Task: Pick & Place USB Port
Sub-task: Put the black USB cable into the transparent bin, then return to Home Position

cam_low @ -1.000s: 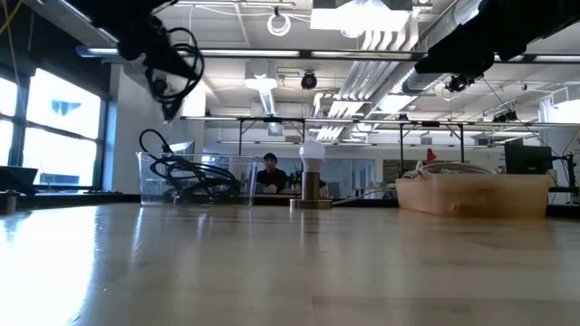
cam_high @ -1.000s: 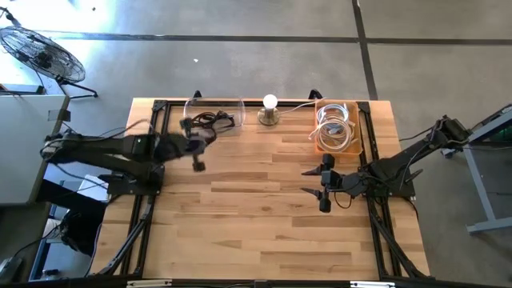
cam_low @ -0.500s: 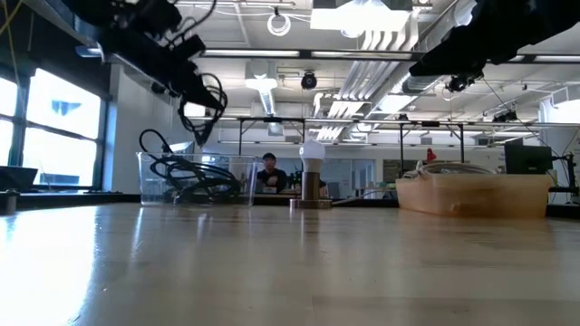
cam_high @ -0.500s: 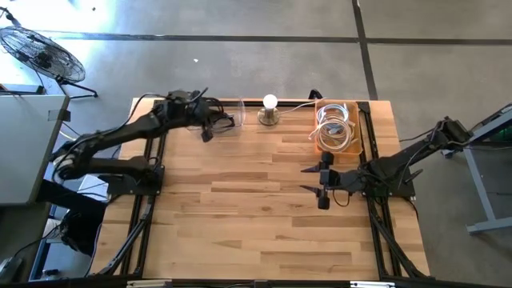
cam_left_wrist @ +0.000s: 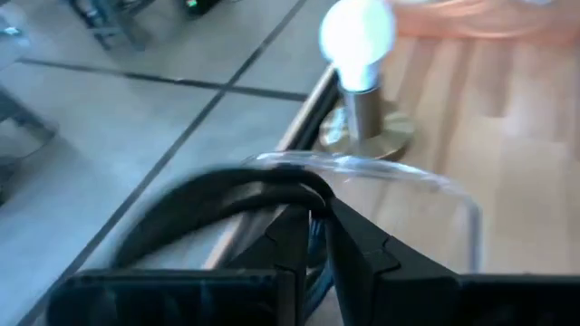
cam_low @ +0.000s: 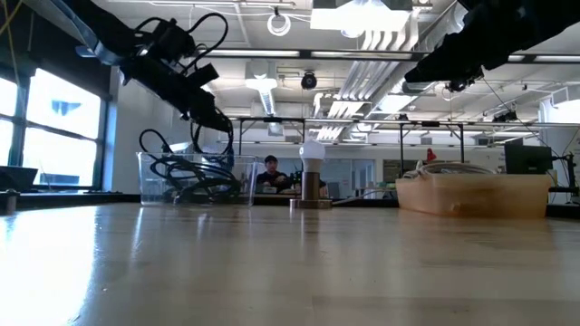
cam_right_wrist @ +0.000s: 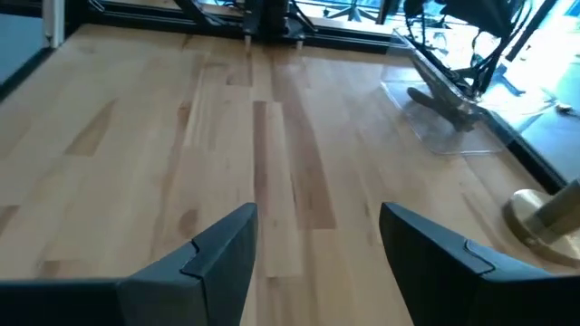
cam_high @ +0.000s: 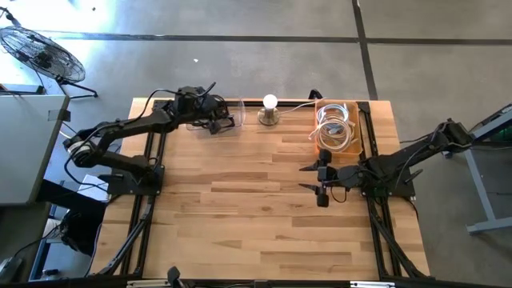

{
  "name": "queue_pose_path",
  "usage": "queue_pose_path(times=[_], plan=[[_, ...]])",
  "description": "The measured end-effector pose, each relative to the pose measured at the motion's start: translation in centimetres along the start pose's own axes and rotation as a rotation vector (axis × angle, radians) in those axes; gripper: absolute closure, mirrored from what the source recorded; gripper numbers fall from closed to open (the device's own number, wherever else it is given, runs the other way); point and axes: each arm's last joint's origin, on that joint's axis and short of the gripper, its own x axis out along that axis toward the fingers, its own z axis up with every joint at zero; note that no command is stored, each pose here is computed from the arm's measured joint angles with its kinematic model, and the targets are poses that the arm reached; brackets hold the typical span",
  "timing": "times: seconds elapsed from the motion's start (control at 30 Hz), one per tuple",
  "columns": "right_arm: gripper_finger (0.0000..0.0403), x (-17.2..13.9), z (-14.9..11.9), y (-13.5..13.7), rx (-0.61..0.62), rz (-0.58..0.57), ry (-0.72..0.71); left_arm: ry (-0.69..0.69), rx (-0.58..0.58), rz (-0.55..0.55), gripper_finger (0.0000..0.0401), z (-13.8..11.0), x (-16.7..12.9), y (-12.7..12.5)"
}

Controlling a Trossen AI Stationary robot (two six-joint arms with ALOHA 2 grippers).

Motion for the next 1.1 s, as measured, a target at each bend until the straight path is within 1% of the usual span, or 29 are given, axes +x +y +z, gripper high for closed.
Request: queue_pose_path(times=[0.13, 0.23, 0.3, 0.4, 0.43, 0.63, 0.7, 0.77, 0.83, 0.93, 1.03, 1.1], plan=[[0.0177, 0.1, 0.0, -0.3, -0.018, -0.017, 0.002, 0.01, -0.01, 0.028, 0.0354, 0.0, 0.0, 0.1], [0.0174, 0.2, 0.0, -0.6, -0.027, -0.03, 0.004, 0.011, -0.012, 0.023, 0.0345, 0.0, 0.0, 0.1], [0.0174, 0.3, 0.0, -0.7, -0.027, -0.037, 0.006, 0.01, -0.03, 0.001, 0.0338, -0.1, 0.0, 0.0], [0.0175, 0.4, 0.0, -0.9, -0.038, -0.041, 0.008, 0.008, -0.086, -0.052, 0.0328, -0.2, 0.0, -0.2], [0.0176, 0.4, 0.0, -1.0, -0.04, -0.043, 0.009, 0.014, -0.104, -0.054, 0.0325, -0.2, 0.0, -0.2], [0.0174, 0.6, 0.0, -1.5, -0.034, -0.065, 0.013, 0.031, -0.138, -0.024, 0.0312, -0.3, 0.0, -0.1], [0.0176, 0.7, 0.0, -1.7, -0.037, -0.053, 0.016, 0.037, -0.156, -0.005, 0.0311, -0.3, 0.0, -0.1], [0.0178, 0.8, 0.0, -1.9, -0.053, -0.023, 0.02, 0.035, -0.163, -0.013, 0.0311, -0.3, 0.0, -0.1], [0.0178, 0.9, 0.1, -2.2, -0.053, 0.0, 0.02, 0.015, -0.164, -0.056, 0.0311, -0.1, -0.3, -0.2], [0.0178, 1.0, 0.3, -3.2, -0.048, 0.011, 0.005, -0.069, -0.139, -0.123, 0.0311, 1.0, -1.6, -0.3], [0.0178, 0.3, 0.9, -4.5, -0.044, 0.011, -0.04, -0.175, -0.081, -0.19, 0.0311, 2.3, -3.6, -0.3], [0.0179, -0.6, 1.3, -5.5, -0.029, 0.03, -0.087, -0.245, -0.035, -0.215, 0.0311, 3.2, -5.6, -0.3]])
